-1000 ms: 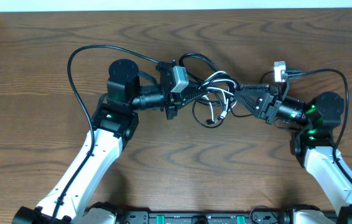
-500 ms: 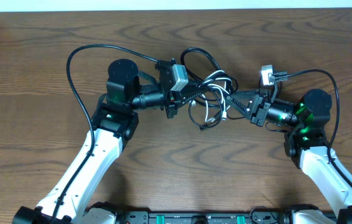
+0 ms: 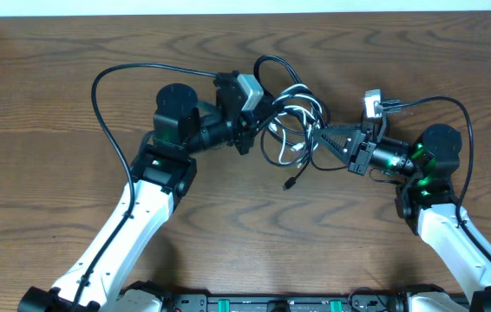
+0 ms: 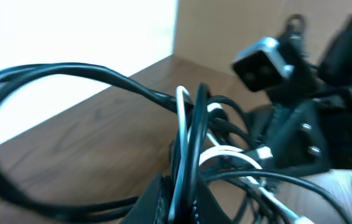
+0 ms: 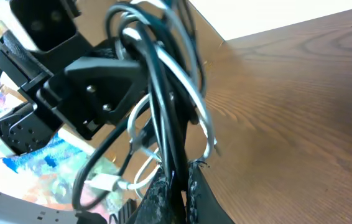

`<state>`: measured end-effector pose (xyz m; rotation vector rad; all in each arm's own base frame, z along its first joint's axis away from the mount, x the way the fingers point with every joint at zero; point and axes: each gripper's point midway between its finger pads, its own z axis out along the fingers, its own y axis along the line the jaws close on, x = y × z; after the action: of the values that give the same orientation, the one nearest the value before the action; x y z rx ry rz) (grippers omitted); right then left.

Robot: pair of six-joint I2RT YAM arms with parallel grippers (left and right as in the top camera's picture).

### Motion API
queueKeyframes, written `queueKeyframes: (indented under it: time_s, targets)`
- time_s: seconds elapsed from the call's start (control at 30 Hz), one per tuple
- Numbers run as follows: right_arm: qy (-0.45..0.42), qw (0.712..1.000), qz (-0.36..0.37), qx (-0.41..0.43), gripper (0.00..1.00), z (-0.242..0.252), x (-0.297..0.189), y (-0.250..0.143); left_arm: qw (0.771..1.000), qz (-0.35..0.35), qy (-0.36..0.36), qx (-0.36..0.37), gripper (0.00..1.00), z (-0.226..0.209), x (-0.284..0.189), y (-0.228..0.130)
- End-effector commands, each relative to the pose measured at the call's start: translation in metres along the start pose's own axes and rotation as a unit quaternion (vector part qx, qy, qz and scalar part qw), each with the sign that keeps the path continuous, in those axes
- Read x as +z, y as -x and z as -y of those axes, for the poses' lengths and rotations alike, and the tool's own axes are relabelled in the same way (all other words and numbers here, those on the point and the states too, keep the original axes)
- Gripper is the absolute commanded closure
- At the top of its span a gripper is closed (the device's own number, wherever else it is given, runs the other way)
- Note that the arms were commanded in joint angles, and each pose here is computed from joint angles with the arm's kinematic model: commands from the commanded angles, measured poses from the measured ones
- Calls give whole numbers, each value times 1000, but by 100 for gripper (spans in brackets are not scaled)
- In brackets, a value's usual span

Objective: Untangle cables

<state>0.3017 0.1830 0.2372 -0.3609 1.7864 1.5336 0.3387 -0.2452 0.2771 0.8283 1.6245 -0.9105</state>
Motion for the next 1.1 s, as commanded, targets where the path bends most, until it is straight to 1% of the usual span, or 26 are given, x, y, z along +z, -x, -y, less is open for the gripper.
queueKeyframes:
  time_s: [0.0, 0.07, 0.2, 0.33, 0.63, 0.73, 0.8, 0.87, 0.97, 1.03, 1.07]
  targets:
    - [3, 1000, -1, -10, 99, -3, 0, 2, 987, 18, 149, -49, 92, -55, -12, 12]
    - [3, 1000, -1, -10, 99, -3, 0, 2, 983, 17, 173, -57, 92, -63, -14, 10]
    - [3, 1000, -1, -10, 99, -3, 0, 2, 980, 18, 190, -63, 92, -69, -17, 10]
    - [4, 1000, 1, -14, 99, -4, 0, 3, 970, 9, 228, -83, 92, -83, -25, 1]
    - [3, 1000, 1, -14, 99, -3, -1, 3, 962, 4, 252, -106, 92, -100, -38, -5]
    - [2, 1000, 2, -17, 98, -3, -1, 4, 963, 7, 240, -121, 92, -96, -36, -5]
    - [-1, 1000, 6, -21, 81, -2, -1, 5, 973, 4, 197, -122, 92, -82, -30, -4]
    - [-8, 999, 12, -36, 61, 1, -1, 7, 983, 1, 144, -113, 92, -65, -24, -2]
    - [-30, 998, 33, -47, 45, 8, -2, 15, 993, -6, 85, -86, 93, -45, -19, -1]
    - [-54, 996, 55, -54, 39, 16, -3, 23, 997, -9, 40, -61, 93, -30, -17, -1]
    - [-70, 994, 70, -55, 38, 21, -6, 28, 999, -10, 15, -44, 93, -21, -17, 0]
